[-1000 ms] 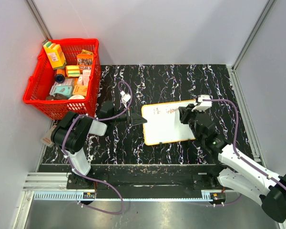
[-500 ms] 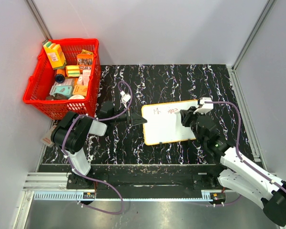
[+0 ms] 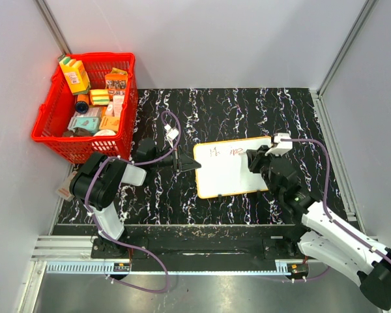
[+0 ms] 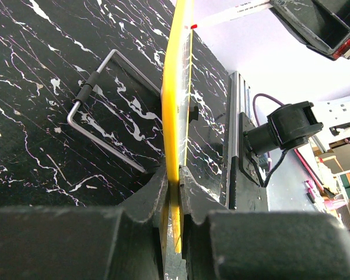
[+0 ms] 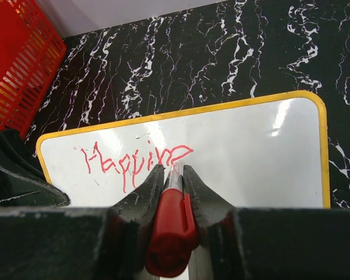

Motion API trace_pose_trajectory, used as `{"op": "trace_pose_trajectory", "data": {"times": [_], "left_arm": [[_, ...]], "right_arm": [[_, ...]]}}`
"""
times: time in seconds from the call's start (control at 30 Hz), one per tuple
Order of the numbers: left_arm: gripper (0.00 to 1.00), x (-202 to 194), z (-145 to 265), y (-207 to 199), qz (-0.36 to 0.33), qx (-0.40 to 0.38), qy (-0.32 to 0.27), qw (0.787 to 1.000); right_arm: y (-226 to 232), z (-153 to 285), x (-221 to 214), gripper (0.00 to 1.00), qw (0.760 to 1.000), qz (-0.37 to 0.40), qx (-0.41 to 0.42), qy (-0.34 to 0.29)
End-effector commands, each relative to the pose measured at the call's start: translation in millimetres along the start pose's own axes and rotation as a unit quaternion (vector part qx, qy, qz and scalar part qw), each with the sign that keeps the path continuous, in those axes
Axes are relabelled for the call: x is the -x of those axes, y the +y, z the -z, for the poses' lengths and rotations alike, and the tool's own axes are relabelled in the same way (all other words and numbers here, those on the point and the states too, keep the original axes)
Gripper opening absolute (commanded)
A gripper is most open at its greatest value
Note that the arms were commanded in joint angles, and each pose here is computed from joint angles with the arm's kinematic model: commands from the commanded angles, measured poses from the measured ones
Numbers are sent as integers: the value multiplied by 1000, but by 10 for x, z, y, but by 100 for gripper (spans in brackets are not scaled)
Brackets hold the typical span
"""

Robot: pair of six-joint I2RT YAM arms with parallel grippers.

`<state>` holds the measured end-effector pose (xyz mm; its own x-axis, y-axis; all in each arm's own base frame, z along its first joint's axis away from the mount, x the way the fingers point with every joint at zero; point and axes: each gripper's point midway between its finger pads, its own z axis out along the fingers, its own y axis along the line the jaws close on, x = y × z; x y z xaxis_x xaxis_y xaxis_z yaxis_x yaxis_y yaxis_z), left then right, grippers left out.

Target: Write a sentence on the whiteboard

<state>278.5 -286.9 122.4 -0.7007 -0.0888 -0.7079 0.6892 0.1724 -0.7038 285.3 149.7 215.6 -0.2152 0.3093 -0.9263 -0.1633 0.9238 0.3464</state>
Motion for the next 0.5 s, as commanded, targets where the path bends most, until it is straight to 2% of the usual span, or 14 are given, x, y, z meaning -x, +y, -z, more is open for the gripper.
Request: {"op": "trace_pose_trajectory", "data": {"times": [0.0,0.47], "left_arm": [[0,94,-15,-110,-60,-29,-11,998],[0,102,-19,-112,-61,-30,-11,998]], "right_arm": [[153,-64,329,0,999,-14,15,-41],[123,-98,286,0,999,-14,8,-43]]}}
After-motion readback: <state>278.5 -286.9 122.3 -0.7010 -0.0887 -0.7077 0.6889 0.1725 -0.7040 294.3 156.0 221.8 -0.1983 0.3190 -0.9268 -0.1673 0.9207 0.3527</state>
